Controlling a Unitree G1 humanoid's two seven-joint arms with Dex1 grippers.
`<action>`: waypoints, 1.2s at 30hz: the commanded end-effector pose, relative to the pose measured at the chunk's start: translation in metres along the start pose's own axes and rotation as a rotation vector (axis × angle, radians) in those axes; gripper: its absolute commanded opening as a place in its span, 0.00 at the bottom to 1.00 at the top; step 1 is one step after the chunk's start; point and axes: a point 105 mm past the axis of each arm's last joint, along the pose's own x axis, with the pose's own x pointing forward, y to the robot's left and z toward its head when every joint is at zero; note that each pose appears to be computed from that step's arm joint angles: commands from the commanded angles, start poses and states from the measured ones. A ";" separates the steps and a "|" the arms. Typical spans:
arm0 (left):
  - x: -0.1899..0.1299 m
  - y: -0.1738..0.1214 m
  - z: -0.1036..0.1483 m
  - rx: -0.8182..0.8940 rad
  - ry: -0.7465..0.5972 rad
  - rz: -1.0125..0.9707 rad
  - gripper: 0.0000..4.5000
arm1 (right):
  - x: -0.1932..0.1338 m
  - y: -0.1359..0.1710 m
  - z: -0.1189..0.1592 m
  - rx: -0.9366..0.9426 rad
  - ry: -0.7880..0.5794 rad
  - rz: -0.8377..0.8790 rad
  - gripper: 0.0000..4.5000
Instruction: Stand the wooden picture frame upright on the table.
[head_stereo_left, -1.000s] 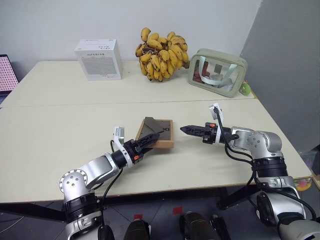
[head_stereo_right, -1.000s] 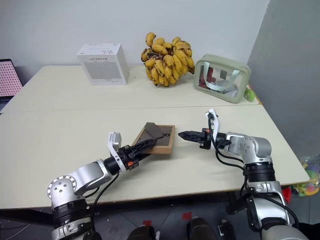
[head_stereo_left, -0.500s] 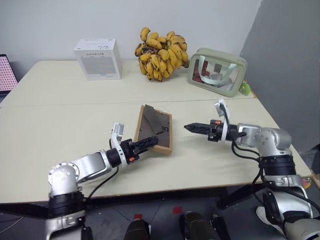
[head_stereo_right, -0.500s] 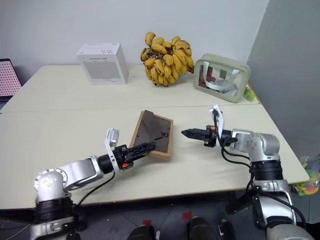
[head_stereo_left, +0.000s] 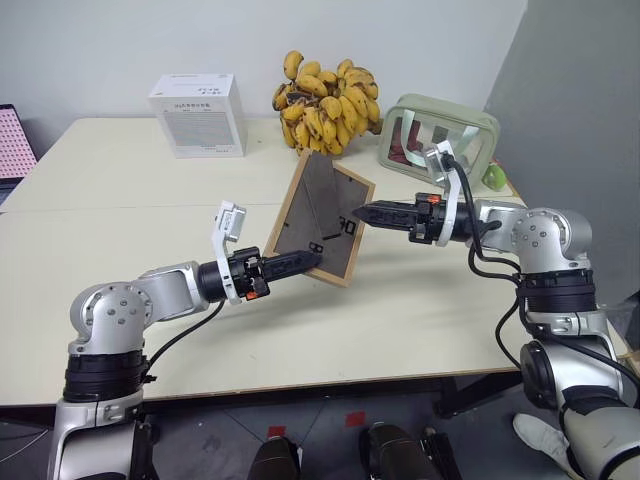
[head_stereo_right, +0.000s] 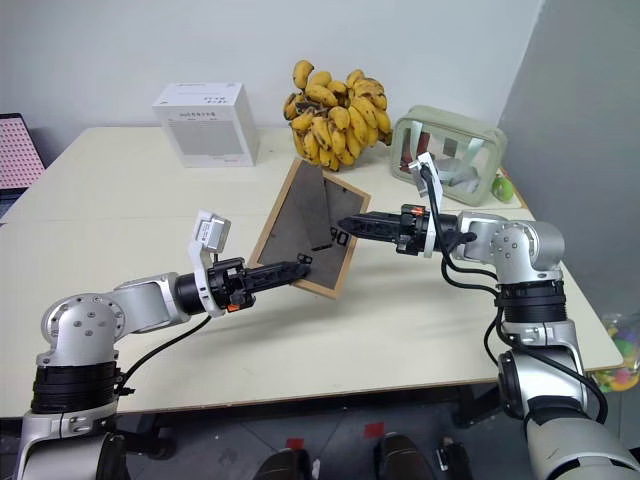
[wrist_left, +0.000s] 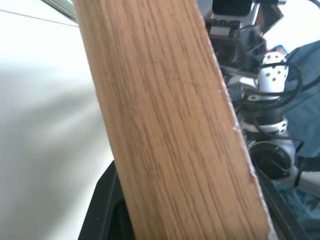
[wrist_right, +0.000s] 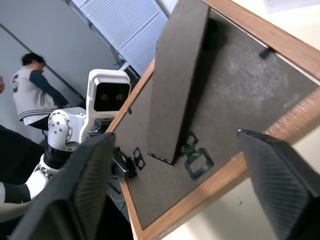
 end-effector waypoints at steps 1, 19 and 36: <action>0.004 -0.017 0.007 0.058 -0.020 -0.083 0.31 | 0.019 0.009 0.003 -0.037 0.001 0.042 0.94; -0.002 -0.018 -0.012 -0.021 0.028 -0.109 0.31 | -0.048 0.021 -0.007 -0.079 0.017 -0.044 0.94; 0.014 -0.049 -0.009 -0.354 -0.051 -0.218 0.31 | -0.047 -0.025 -0.026 -2.146 0.034 -0.433 0.94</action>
